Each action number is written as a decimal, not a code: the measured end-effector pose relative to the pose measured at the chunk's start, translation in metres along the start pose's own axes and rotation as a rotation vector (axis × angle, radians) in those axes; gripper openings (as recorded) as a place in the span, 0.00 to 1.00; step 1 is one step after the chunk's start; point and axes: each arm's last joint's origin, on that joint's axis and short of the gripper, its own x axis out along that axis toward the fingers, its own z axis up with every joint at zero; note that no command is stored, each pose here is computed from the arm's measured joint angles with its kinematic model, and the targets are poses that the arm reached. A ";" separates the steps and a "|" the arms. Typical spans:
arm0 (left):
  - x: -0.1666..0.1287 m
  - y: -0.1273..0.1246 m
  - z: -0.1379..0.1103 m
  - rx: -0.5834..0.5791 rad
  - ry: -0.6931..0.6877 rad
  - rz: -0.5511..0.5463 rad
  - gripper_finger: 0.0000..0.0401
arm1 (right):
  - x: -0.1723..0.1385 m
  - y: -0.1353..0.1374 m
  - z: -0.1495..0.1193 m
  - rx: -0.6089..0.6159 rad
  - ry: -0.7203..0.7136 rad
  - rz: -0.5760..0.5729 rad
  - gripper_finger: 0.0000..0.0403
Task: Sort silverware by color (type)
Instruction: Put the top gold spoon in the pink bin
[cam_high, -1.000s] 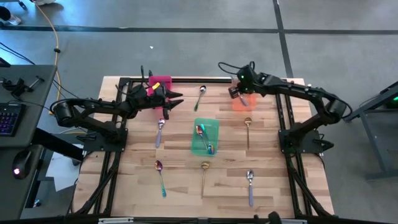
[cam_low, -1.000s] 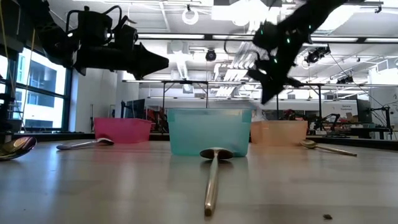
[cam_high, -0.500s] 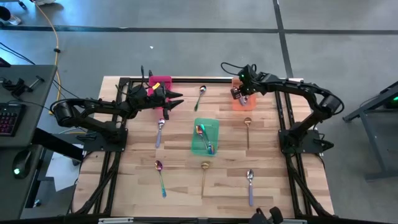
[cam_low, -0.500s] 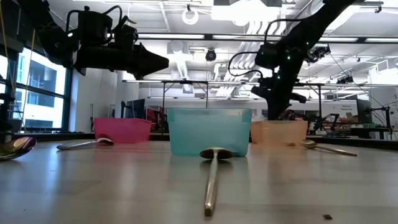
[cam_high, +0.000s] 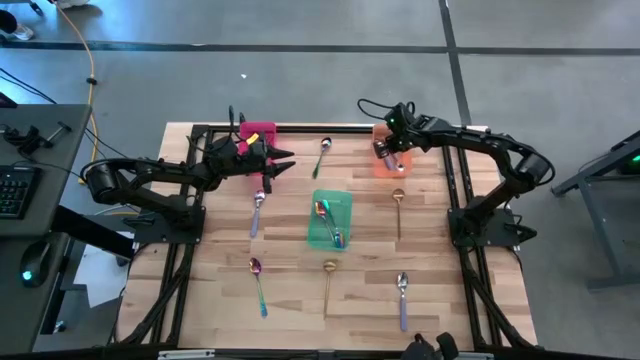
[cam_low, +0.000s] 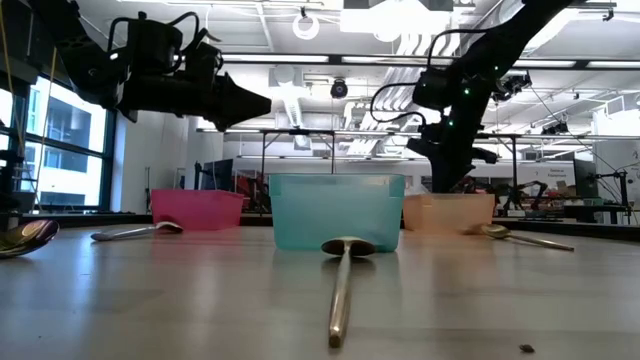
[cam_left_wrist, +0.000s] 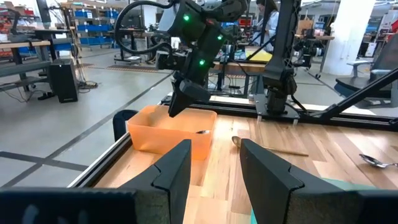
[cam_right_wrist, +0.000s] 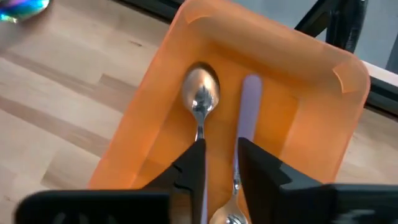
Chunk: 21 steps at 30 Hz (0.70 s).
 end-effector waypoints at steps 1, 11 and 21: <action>0.000 0.000 0.000 -0.001 0.001 0.000 0.32 | 0.000 0.000 0.000 -0.011 0.003 -0.001 0.20; 0.000 0.000 -0.002 0.002 0.022 0.000 0.32 | -0.050 0.031 -0.024 -0.072 0.002 0.082 0.10; 0.000 0.000 -0.003 0.001 0.025 0.000 0.31 | -0.085 0.087 -0.101 -0.068 0.204 0.046 0.09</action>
